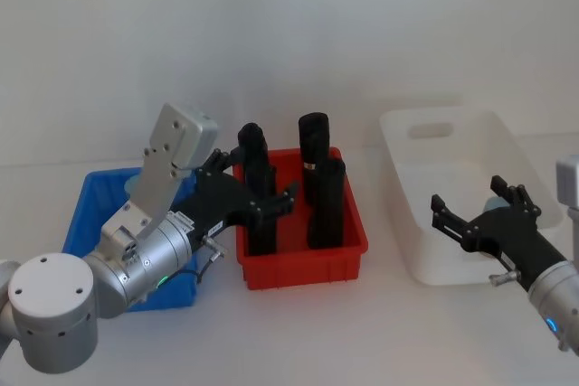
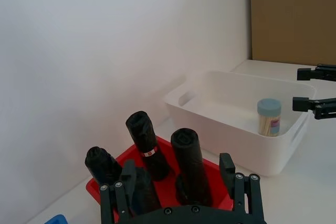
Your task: Pick the cotton swabs from the blue box and place them into the white box.
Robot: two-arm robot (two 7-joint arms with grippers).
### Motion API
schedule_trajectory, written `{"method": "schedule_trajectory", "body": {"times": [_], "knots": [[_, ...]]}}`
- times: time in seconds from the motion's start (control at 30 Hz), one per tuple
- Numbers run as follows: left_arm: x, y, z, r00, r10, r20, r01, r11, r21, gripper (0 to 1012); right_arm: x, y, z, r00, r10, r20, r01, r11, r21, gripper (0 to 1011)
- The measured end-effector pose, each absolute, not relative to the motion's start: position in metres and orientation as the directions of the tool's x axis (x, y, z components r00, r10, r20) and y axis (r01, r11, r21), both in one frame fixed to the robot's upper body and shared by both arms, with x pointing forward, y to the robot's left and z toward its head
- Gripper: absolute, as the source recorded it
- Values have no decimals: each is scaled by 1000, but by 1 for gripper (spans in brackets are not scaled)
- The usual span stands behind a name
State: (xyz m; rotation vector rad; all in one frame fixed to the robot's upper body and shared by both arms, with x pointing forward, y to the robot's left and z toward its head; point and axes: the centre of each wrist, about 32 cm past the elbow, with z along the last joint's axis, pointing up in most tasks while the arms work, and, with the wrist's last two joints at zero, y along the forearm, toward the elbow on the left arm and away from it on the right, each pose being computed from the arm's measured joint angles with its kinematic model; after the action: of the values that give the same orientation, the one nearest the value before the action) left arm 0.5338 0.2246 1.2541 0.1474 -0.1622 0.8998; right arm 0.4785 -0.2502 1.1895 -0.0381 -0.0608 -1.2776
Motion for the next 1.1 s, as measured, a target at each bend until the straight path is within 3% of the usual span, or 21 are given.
{"method": "schedule_trajectory", "body": {"times": [0.47, 0.73, 1.1], "knots": [[511, 210, 1225, 497, 835, 236, -857, 515, -18, 1004, 445, -238, 1189, 330, -943, 45, 941, 333, 58, 1002], [498, 201, 1211, 433, 868, 243, -886, 460, -66, 1004, 443, -237, 1189, 333, -942, 43, 940, 335, 60, 1001], [492, 198, 1205, 405, 881, 243, -896, 436, -87, 1004, 443, -237, 1189, 332, -942, 43, 940, 334, 61, 1002]]}}
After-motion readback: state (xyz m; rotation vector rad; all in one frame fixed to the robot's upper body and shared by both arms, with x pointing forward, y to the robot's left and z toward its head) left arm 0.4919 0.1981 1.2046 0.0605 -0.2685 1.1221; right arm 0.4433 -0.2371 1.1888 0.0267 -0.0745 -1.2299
